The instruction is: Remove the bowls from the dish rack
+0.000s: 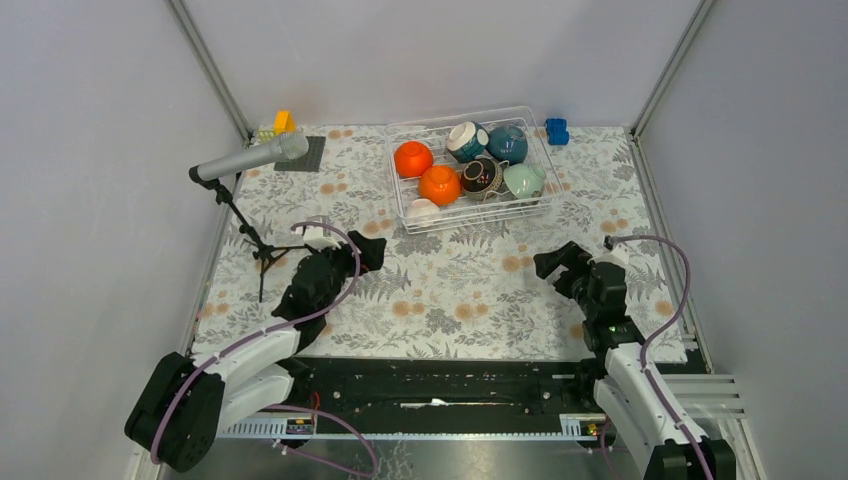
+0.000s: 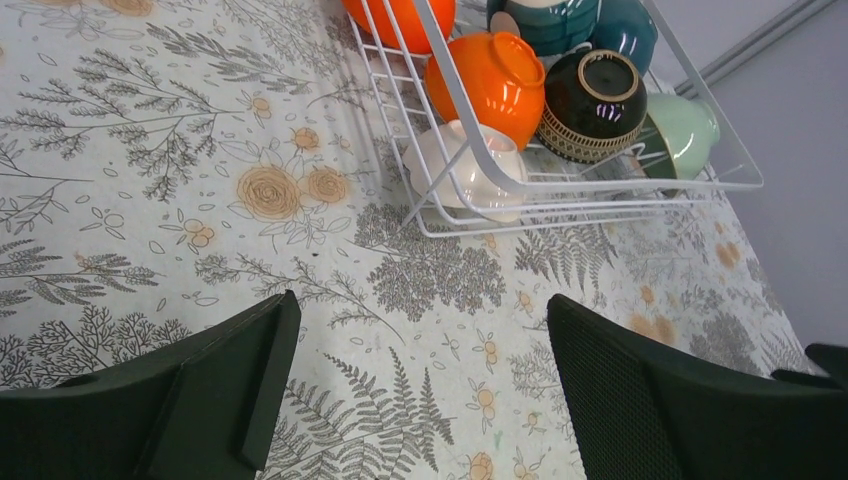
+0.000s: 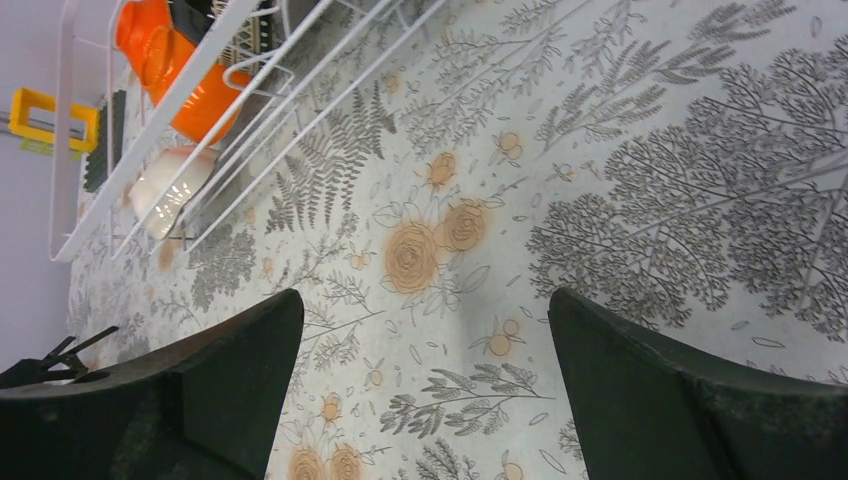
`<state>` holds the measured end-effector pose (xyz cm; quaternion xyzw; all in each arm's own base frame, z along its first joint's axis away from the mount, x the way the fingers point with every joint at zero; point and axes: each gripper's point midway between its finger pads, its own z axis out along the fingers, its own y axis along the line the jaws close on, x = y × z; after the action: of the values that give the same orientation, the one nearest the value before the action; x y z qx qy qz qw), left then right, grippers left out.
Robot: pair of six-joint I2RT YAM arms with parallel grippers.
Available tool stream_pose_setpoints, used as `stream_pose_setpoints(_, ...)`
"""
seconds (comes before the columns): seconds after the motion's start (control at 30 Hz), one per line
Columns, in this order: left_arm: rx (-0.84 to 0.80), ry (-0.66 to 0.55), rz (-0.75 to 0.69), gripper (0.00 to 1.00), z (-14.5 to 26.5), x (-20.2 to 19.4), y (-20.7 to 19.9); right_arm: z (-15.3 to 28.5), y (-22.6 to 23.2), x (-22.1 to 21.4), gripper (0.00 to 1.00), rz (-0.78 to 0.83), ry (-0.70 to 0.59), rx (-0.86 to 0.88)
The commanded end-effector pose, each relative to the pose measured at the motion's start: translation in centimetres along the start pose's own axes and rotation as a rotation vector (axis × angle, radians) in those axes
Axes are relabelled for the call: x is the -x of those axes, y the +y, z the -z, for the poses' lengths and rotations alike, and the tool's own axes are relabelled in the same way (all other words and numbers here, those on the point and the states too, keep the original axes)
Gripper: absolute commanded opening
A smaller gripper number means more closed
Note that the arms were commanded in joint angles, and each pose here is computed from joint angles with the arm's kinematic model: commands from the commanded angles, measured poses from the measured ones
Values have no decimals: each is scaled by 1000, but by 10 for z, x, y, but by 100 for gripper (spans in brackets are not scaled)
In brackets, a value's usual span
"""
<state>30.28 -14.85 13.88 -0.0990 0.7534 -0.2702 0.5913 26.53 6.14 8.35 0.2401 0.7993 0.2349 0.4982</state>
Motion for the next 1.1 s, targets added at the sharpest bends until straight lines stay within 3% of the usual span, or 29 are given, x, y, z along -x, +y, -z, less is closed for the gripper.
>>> stream_pose_setpoints(0.0,-122,-35,-16,99,1,6,-21,3,35,17,100,43,25,99)
stream_pose_setpoints(0.3,-257,27,-76,97,1,-4,-44,-3,91,33,81,156,170,188)
stream_pose_setpoints(0.47,-280,48,-89,96,0,-9,-48,-23,128,43,82,259,179,187)
stream_pose_setpoints(0.8,-284,53,-112,95,-1,-10,-48,-87,206,19,83,337,410,225)
stream_pose_setpoints(0.9,-283,49,-119,96,-1,-10,-47,-112,217,4,92,360,464,190)
stream_pose_setpoints(1.07,-284,55,-125,98,-2,-11,-47,-150,234,-17,100,392,550,141)
